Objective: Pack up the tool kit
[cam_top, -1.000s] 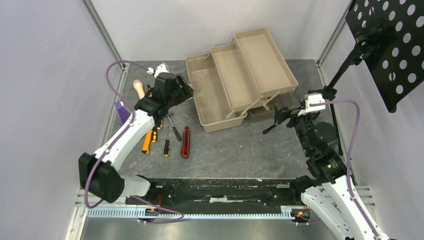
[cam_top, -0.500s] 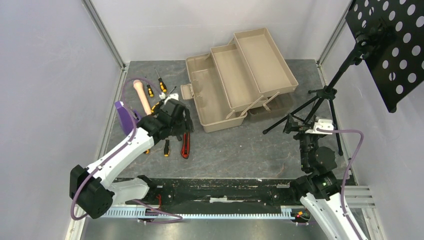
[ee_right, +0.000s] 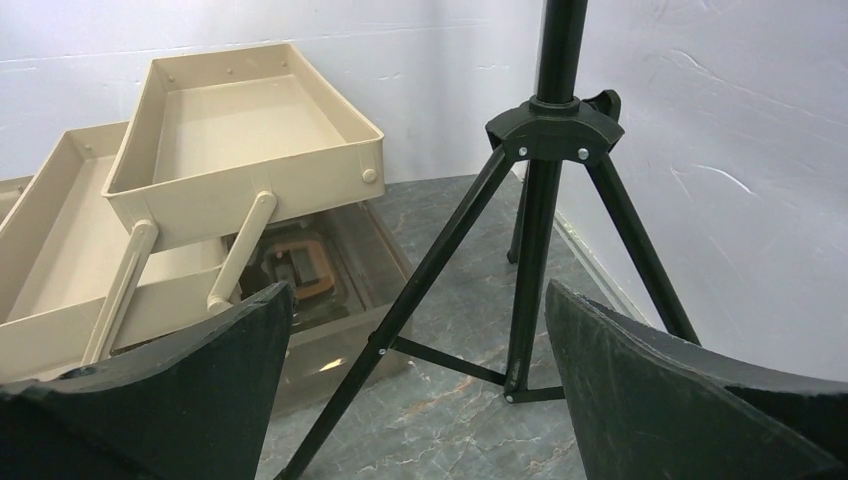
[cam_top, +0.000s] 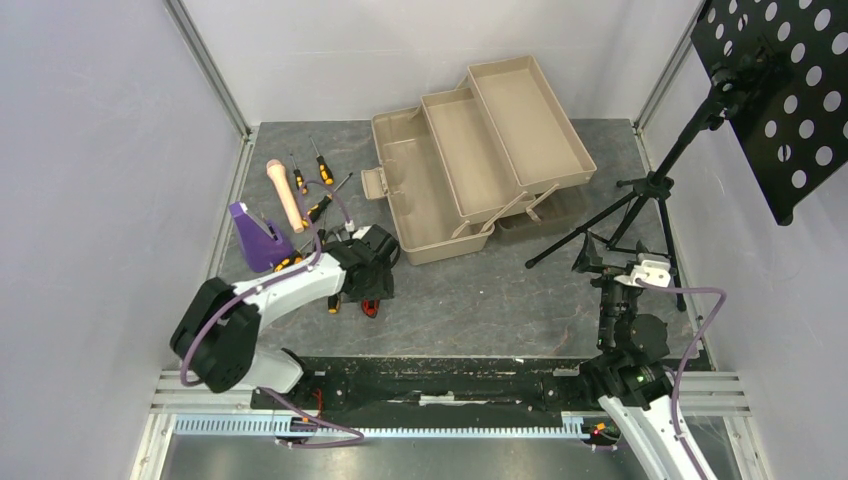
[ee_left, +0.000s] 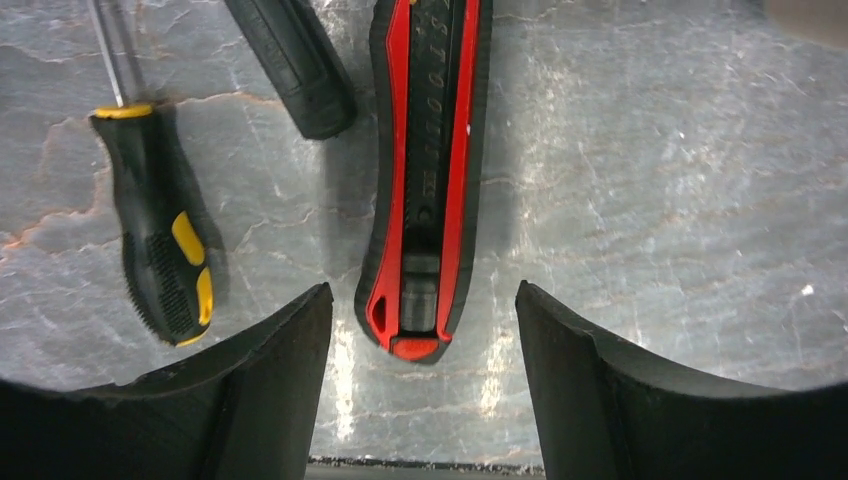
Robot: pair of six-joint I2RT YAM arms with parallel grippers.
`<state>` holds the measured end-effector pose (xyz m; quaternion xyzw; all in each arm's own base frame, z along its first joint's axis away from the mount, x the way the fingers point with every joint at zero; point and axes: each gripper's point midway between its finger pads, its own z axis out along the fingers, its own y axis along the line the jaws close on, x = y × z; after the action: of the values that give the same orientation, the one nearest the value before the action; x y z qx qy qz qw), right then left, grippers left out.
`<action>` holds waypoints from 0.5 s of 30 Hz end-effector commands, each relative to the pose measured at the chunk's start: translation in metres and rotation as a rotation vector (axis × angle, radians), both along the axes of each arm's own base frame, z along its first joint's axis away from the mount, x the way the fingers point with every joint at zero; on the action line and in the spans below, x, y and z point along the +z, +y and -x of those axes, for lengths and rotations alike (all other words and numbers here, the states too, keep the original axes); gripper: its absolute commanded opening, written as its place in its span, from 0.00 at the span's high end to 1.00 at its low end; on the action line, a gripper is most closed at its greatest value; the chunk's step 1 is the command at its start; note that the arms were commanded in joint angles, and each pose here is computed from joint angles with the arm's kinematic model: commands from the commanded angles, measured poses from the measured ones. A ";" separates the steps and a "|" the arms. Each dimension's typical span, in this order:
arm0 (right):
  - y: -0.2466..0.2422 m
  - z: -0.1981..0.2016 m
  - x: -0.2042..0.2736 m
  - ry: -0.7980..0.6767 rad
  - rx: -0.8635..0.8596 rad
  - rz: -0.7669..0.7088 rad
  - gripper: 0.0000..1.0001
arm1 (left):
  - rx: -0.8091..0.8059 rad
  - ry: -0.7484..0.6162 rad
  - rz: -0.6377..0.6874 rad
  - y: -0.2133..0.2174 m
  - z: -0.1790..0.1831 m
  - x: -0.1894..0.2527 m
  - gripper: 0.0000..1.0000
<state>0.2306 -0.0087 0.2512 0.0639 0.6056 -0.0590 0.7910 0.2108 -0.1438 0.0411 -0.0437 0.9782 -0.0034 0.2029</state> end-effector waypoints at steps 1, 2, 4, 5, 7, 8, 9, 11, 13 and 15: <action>0.003 0.003 0.014 -0.070 0.024 -0.002 0.02 | 0.042 -0.005 0.033 -0.011 -0.013 -0.017 0.27; 0.004 0.003 0.015 -0.073 0.028 -0.004 0.02 | 0.044 0.007 0.033 -0.011 -0.012 -0.021 0.28; 0.005 0.003 0.014 -0.073 0.030 -0.001 0.02 | 0.042 0.034 0.036 -0.013 -0.011 -0.029 0.28; 0.004 0.003 0.013 -0.074 0.028 0.000 0.02 | 0.042 0.047 0.039 -0.014 -0.010 -0.032 0.29; 0.003 0.003 0.013 -0.075 0.022 0.000 0.02 | 0.043 0.066 0.042 -0.014 -0.009 -0.037 0.31; 0.003 0.002 0.012 -0.074 0.020 0.002 0.02 | 0.045 0.071 0.042 -0.014 -0.008 -0.038 0.32; 0.004 0.002 0.011 -0.073 0.021 0.004 0.02 | 0.045 0.075 0.044 -0.014 -0.008 -0.038 0.34; 0.004 0.002 0.011 -0.075 0.022 0.003 0.02 | 0.041 0.077 0.051 -0.015 -0.008 -0.037 0.39; 0.004 0.002 0.011 -0.076 0.023 0.003 0.02 | 0.038 0.078 0.060 -0.017 -0.007 -0.032 0.45; 0.004 0.002 0.011 -0.075 0.025 0.003 0.02 | 0.033 0.079 0.074 -0.018 -0.004 -0.026 0.53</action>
<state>0.2309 -0.0060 0.2526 0.0576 0.5931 -0.0543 0.8013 0.2167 -0.1506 0.0137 -0.0522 0.9838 -0.0054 0.1716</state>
